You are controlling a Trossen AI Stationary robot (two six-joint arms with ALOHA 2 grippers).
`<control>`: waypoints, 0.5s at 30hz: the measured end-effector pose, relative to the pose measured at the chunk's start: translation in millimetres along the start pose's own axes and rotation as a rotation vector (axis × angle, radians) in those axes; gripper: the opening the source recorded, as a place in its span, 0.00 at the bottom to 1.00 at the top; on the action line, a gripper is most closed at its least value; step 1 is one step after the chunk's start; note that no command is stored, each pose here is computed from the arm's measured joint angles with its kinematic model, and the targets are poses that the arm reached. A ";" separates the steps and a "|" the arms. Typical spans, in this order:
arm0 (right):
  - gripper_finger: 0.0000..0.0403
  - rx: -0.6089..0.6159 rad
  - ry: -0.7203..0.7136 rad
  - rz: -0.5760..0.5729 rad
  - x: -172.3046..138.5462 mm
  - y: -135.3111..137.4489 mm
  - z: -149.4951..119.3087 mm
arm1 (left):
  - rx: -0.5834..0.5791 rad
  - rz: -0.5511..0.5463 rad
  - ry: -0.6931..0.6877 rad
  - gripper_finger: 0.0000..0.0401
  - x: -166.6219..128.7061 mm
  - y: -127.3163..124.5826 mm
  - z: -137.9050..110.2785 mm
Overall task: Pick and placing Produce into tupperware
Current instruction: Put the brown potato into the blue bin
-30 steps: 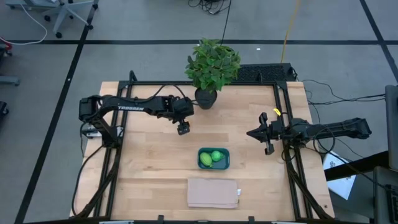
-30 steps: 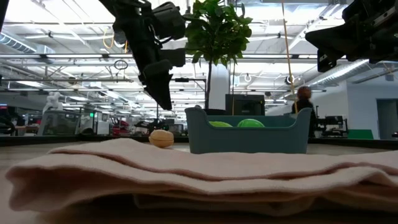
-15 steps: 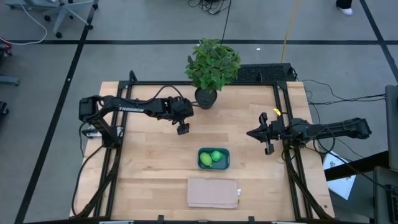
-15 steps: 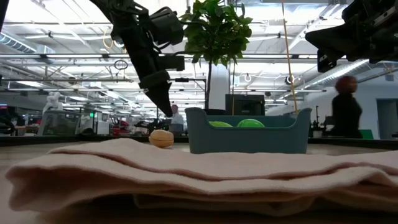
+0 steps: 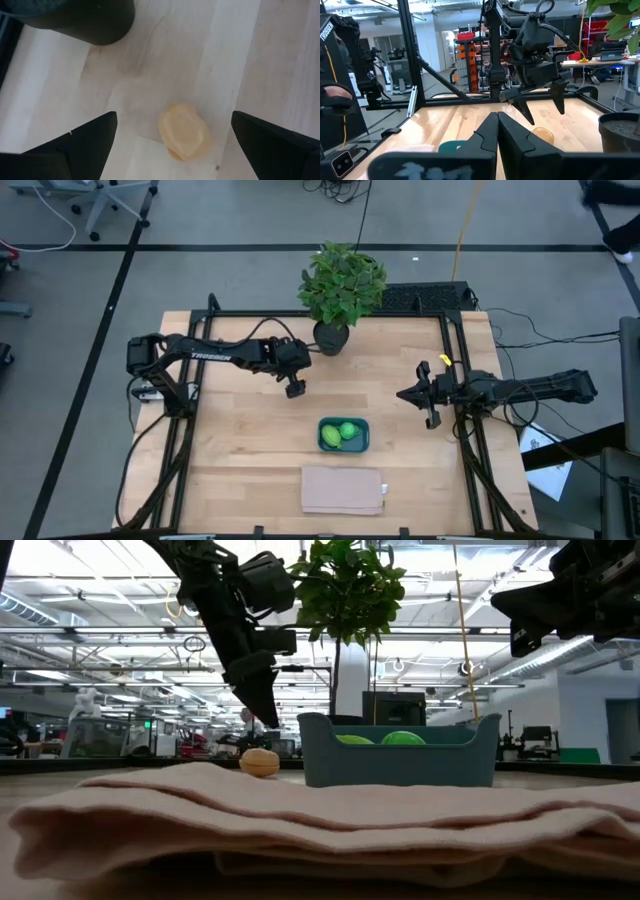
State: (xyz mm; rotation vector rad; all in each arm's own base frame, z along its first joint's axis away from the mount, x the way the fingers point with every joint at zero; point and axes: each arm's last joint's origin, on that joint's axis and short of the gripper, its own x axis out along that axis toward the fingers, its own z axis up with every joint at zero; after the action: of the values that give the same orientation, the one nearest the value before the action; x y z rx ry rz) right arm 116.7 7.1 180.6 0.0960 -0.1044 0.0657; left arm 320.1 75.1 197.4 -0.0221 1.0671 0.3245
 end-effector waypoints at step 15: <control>0.00 0.000 0.014 -0.001 0.0 -0.1 -1.4 | 0.071 -0.046 -0.026 1.00 17.6 -5.2 -11.4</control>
State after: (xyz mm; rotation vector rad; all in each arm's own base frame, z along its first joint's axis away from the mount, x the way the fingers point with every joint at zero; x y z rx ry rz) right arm 116.9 7.1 179.2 0.0952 -0.0899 0.0651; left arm 319.5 72.6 176.0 0.0215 1.0500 0.2448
